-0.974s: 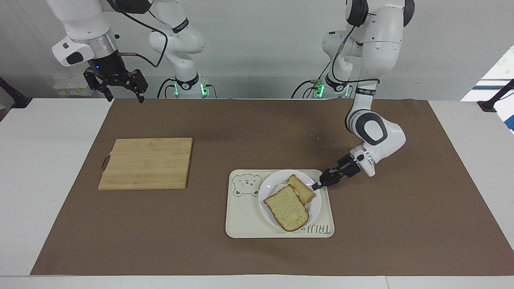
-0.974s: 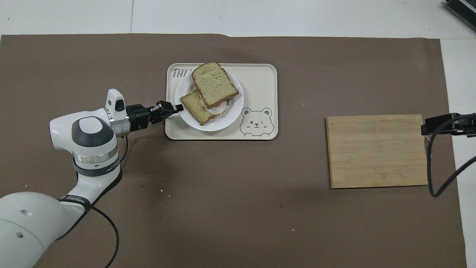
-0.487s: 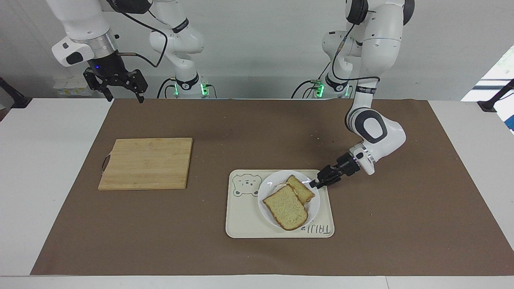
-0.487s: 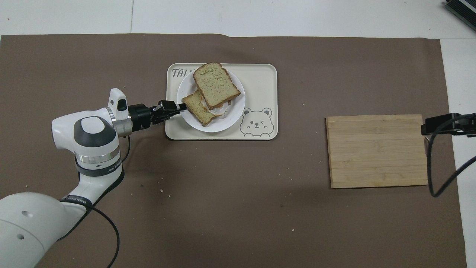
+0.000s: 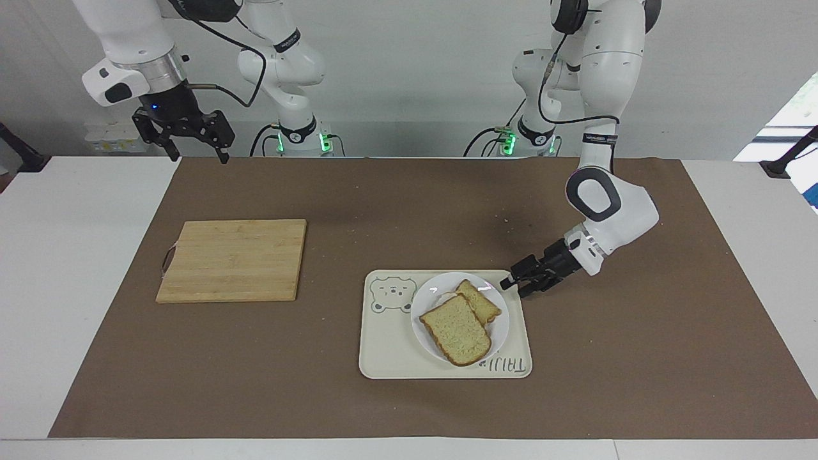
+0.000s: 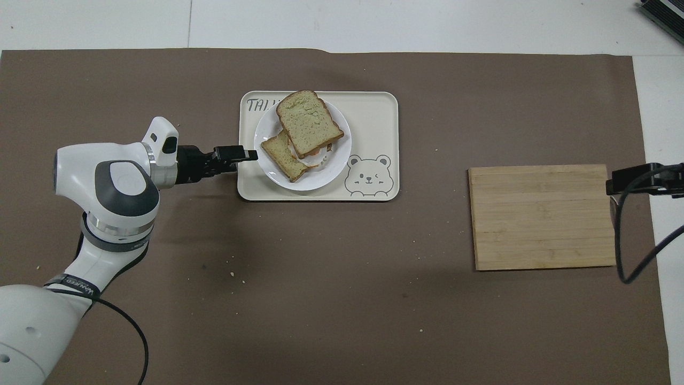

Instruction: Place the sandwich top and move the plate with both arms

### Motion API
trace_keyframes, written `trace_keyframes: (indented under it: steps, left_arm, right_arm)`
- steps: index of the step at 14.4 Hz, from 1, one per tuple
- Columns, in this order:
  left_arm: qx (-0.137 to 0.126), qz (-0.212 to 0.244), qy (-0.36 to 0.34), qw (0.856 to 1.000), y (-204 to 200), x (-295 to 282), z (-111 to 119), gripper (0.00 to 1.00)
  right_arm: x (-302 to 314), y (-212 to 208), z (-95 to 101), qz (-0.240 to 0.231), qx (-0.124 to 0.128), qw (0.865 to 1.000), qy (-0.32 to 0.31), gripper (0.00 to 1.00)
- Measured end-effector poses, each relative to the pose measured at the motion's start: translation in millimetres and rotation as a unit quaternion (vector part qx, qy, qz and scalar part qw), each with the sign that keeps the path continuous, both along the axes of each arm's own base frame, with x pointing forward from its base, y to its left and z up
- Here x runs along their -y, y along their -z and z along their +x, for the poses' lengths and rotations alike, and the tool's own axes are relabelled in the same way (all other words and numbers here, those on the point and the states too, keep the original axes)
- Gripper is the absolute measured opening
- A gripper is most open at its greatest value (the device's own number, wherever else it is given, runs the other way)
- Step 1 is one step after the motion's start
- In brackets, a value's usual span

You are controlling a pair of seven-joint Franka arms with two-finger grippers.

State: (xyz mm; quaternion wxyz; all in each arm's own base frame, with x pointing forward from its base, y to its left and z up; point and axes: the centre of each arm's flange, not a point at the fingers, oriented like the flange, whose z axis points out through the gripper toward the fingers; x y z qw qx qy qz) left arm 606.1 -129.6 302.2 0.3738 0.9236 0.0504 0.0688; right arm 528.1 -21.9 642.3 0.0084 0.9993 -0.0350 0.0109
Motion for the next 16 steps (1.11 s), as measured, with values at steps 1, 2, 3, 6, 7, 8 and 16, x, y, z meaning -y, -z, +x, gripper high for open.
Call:
trace_keyframes:
  steps: [1,2,3,6,7,8,16]
  left_arm:
    - [0.003,0.025,0.012,1.0,-5.2,-5.2,3.1,1.0]
    - [0.008,0.053,0.023,0.998,-11.6,-13.3,6.8,1.0]
    - [0.012,0.084,0.036,0.996,-20.2,-22.8,10.2,1.0]
    - [0.005,0.158,0.094,0.983,-66.0,-52.5,13.9,1.0]
    - [-0.003,0.181,0.118,0.976,-89.6,-64.6,13.9,1.0]
    - [-0.006,0.209,0.142,0.968,-117.4,-77.5,14.0,1.0]
    - [-0.024,0.362,0.204,0.909,-317.8,-126.6,-19.2,1.0]
  right_arm:
    - [0.0,0.0,0.0,0.0,0.0,1.0,0.0,1.0]
    - [0.0,0.0,0.0,0.0,0.0,1.0,0.0,1.0]
    - [0.0,0.0,0.0,0.0,0.0,1.0,0.0,1.0]
    - [0.1,0.0,0.0,0.0,0.0,1.0,0.0,1.0]
    - [0.1,0.0,0.0,0.0,0.0,1.0,0.0,1.0]
    - [0.1,0.0,0.0,0.0,0.0,1.0,0.0,1.0]
    - [1.0,0.6,-0.7,0.0,-0.003,1.0,0.001,1.0]
